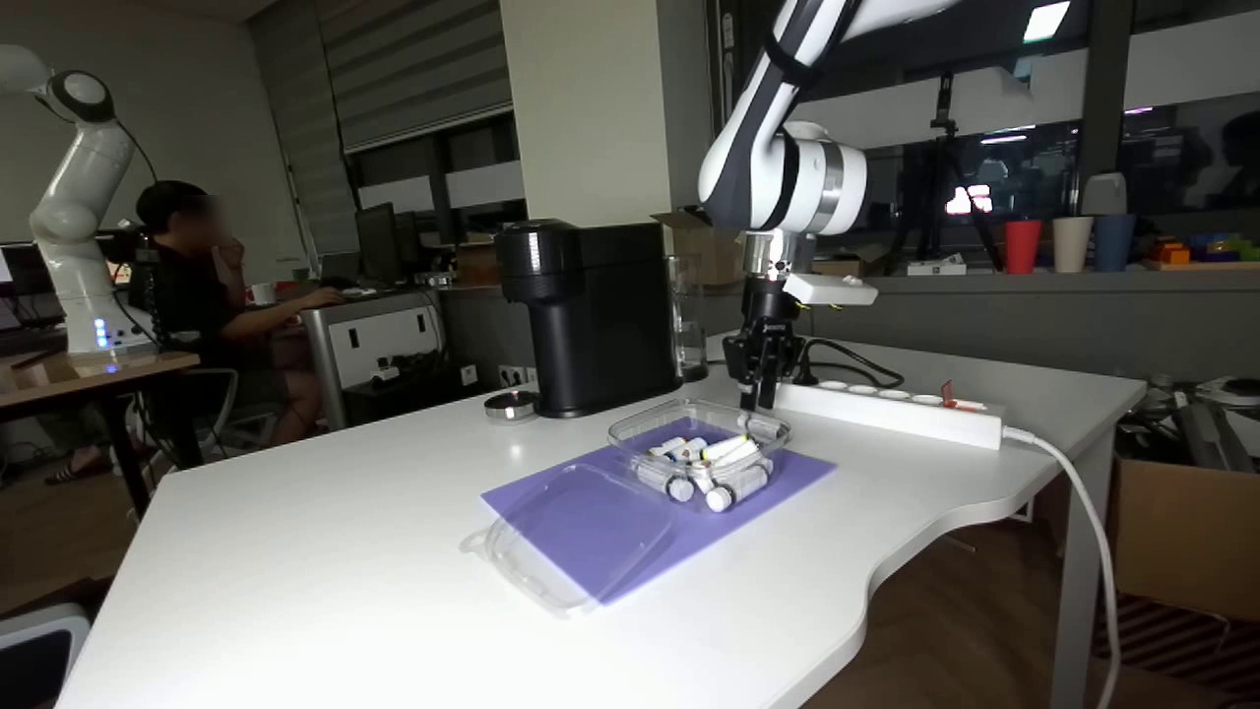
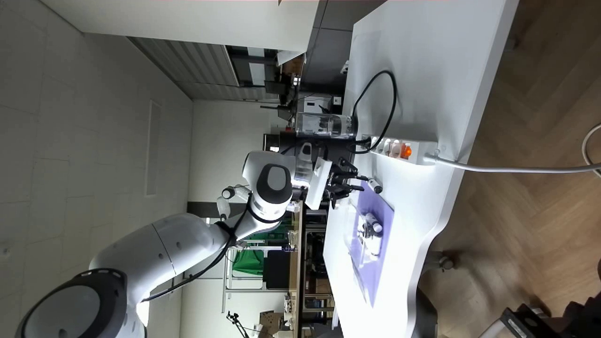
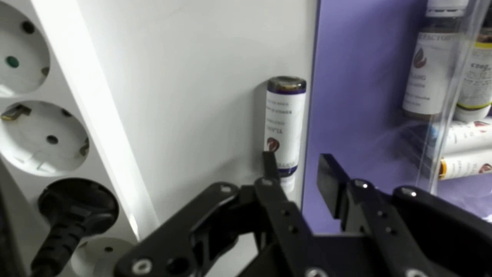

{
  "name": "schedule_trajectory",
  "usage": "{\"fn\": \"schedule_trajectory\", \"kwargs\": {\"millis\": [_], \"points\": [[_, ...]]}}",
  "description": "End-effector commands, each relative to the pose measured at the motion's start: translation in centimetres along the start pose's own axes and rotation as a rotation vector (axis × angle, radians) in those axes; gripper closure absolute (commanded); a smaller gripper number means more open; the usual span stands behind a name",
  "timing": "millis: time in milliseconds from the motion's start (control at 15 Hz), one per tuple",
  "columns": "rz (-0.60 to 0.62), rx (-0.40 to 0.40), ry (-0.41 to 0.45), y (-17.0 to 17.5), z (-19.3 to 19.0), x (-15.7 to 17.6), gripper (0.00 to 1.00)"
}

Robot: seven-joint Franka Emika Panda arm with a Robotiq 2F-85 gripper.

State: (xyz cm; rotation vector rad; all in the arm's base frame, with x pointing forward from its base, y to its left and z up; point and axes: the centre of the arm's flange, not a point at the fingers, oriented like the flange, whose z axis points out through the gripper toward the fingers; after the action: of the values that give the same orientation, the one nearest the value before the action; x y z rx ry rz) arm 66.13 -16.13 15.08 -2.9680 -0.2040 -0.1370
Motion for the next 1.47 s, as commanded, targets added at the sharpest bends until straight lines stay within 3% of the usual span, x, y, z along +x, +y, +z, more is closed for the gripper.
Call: {"fn": "schedule_trajectory", "kwargs": {"millis": [0,333,800,867,1000,1400], "points": [[0.005,0.000,0.015,-0.1,-2.2,1.0,0.34],[-0.003,-0.006,0.005,0.1,-1.4,0.5,0.02],[-0.033,-0.071,-0.051,0.7,1.8,-0.7,0.00],[-0.042,-0.080,-0.058,0.8,2.2,-0.9,0.25],[-0.058,-0.094,-0.062,0.7,2.4,-0.9,0.32],[-0.047,-0.078,-0.061,0.9,1.1,-0.6,0.75]]}}
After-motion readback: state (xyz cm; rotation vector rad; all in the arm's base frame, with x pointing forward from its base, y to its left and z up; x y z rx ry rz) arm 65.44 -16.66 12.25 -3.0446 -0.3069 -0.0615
